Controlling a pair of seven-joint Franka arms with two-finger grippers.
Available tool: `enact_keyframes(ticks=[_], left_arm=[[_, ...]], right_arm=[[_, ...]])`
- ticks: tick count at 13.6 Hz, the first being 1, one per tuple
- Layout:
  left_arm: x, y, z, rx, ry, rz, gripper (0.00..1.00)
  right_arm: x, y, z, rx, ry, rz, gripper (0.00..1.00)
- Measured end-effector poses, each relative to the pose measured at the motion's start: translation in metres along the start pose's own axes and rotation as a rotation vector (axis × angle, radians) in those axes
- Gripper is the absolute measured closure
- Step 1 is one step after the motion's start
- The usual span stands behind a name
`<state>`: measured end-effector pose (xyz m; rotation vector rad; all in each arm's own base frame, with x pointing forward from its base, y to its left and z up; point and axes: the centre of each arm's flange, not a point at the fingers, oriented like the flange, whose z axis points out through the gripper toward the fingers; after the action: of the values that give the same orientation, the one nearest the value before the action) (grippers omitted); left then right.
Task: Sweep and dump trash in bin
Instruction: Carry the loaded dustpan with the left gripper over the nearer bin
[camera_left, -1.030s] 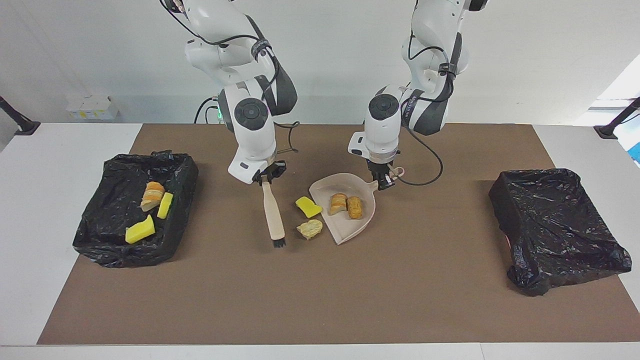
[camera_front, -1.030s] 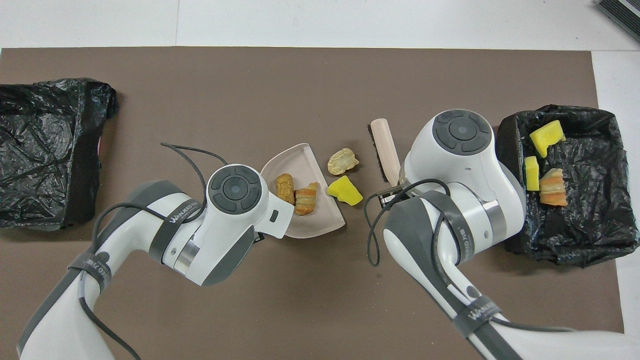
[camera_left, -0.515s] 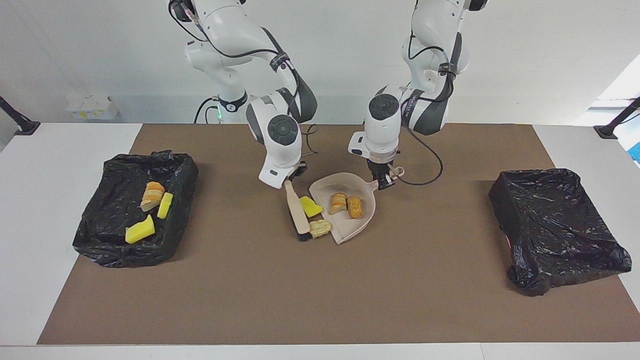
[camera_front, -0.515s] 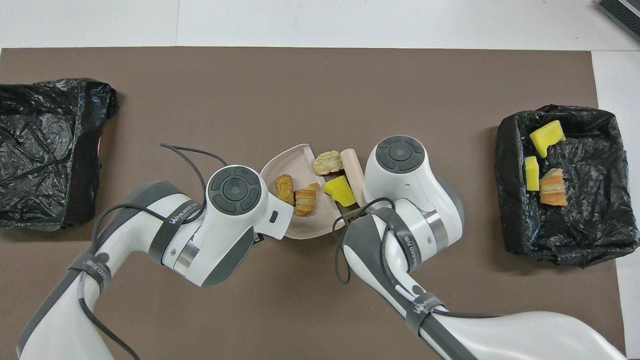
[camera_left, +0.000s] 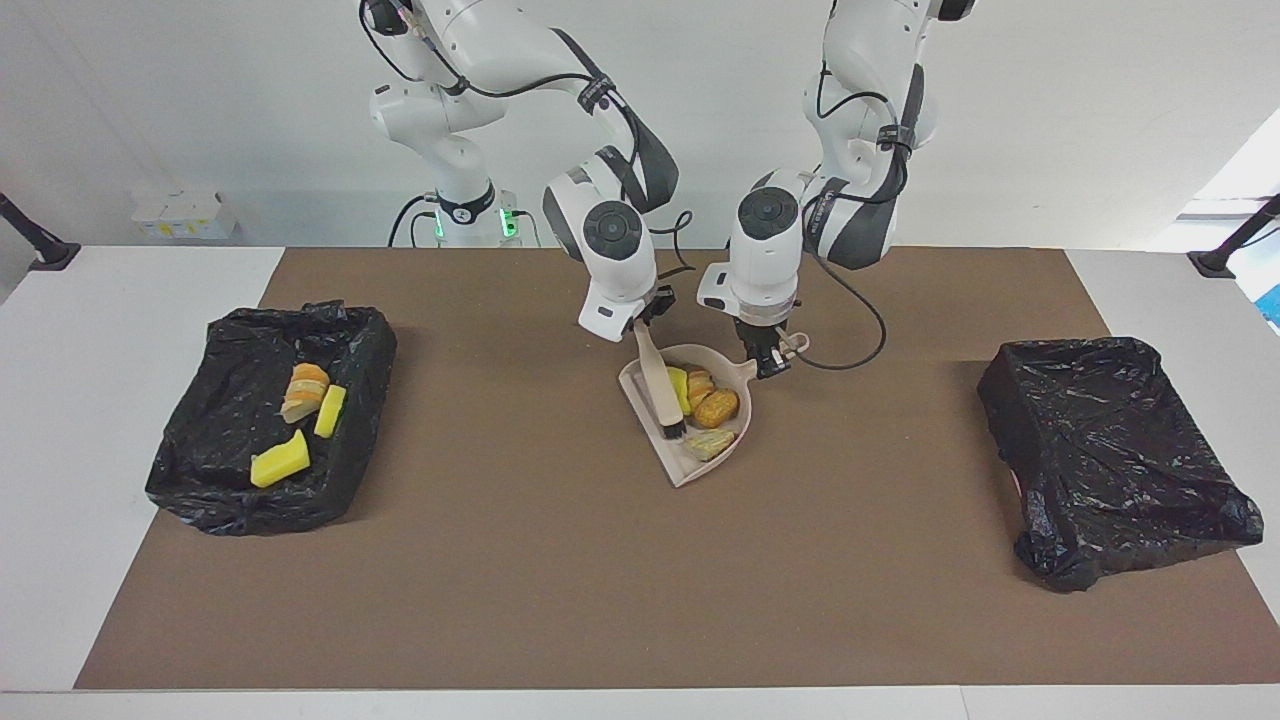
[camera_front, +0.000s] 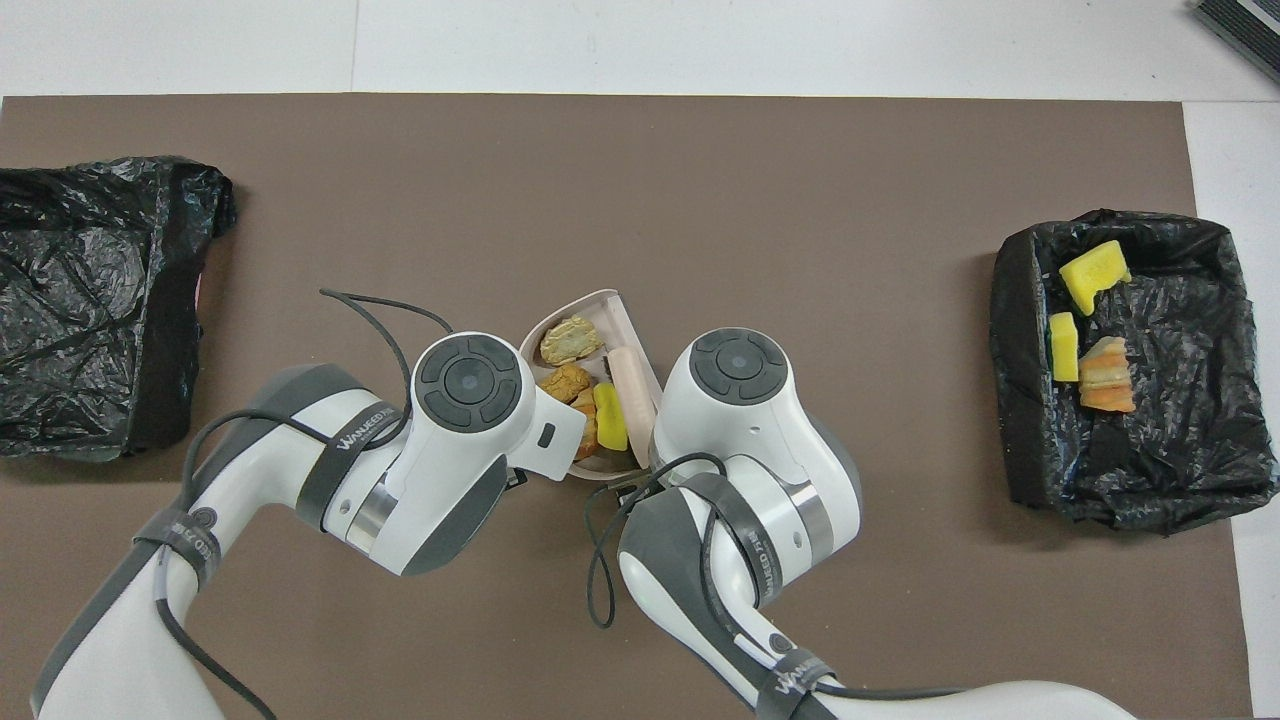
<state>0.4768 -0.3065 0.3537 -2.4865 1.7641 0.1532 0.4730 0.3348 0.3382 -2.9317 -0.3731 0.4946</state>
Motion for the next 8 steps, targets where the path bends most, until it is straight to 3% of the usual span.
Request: enact_keyframes(ticks=[4, 8], left_arm=[[0.000, 0.000, 0.000, 0.000, 0.001, 0.003, 0.68], [0.000, 0.000, 0.000, 0.000, 0.000, 0.009, 0.68]], right_arm=[[0.000, 0.024, -0.021, 0.008, -0.016, 0.032, 0.74], [-0.019, 0.044, -0.074, 0.008, -0.034, 0.049, 0.74]])
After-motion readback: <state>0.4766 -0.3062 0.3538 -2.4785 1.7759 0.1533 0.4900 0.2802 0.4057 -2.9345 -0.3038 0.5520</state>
